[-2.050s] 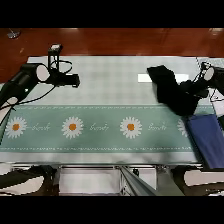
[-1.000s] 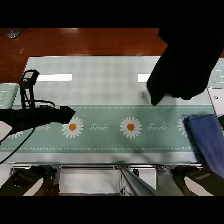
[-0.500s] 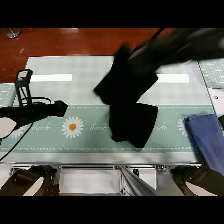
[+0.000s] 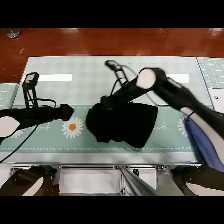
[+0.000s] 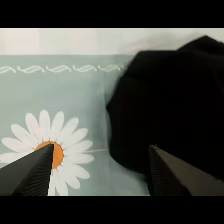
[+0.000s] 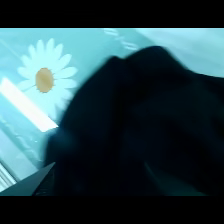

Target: Fold the shirts.

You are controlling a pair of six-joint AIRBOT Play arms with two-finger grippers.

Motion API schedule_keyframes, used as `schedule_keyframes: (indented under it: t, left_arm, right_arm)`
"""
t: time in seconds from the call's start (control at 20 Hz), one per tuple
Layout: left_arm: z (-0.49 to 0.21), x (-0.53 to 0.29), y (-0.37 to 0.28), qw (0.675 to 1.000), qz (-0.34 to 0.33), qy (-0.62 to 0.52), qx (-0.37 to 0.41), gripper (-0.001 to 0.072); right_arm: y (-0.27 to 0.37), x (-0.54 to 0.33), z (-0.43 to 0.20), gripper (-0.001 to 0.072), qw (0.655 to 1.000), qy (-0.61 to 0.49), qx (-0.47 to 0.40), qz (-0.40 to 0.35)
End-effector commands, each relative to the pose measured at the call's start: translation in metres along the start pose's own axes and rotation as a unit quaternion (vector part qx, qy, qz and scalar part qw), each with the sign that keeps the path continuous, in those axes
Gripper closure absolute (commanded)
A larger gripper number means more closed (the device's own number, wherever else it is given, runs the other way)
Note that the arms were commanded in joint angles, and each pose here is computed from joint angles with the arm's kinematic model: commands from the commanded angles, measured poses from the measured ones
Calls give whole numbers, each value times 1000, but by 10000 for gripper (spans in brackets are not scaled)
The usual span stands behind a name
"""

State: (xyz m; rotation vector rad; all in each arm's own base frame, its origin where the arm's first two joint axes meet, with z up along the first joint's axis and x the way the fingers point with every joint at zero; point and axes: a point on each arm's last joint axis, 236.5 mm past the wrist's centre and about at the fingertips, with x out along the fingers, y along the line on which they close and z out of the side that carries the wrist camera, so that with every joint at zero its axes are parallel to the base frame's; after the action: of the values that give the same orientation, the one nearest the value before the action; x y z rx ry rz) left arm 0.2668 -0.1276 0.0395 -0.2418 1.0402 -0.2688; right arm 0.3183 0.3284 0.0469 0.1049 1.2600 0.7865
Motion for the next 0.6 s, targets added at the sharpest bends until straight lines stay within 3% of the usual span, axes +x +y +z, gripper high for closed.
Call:
schedule_keyframes:
  t: [0.0,0.15,0.25,0.4,0.55]
  left_arm:
    - [-21,10,-4,999,-1,49,15,6]
    - [-44,27,2,994,-1,105,-9,7]
    - [-68,44,-18,987,-72,141,-31,8]
    - [-88,57,-46,966,-184,153,-95,7]
    - [-106,63,-48,955,-214,174,-104,7]
  right_arm:
    - [-88,-74,-10,94,995,8,47,-88]
    - [-177,-144,-61,94,974,-14,139,-179]
    - [-212,-148,-121,95,957,-16,220,-190]
    - [-204,-107,-198,95,944,-7,306,-122]
    - [-181,-68,-239,95,935,12,348,-71]
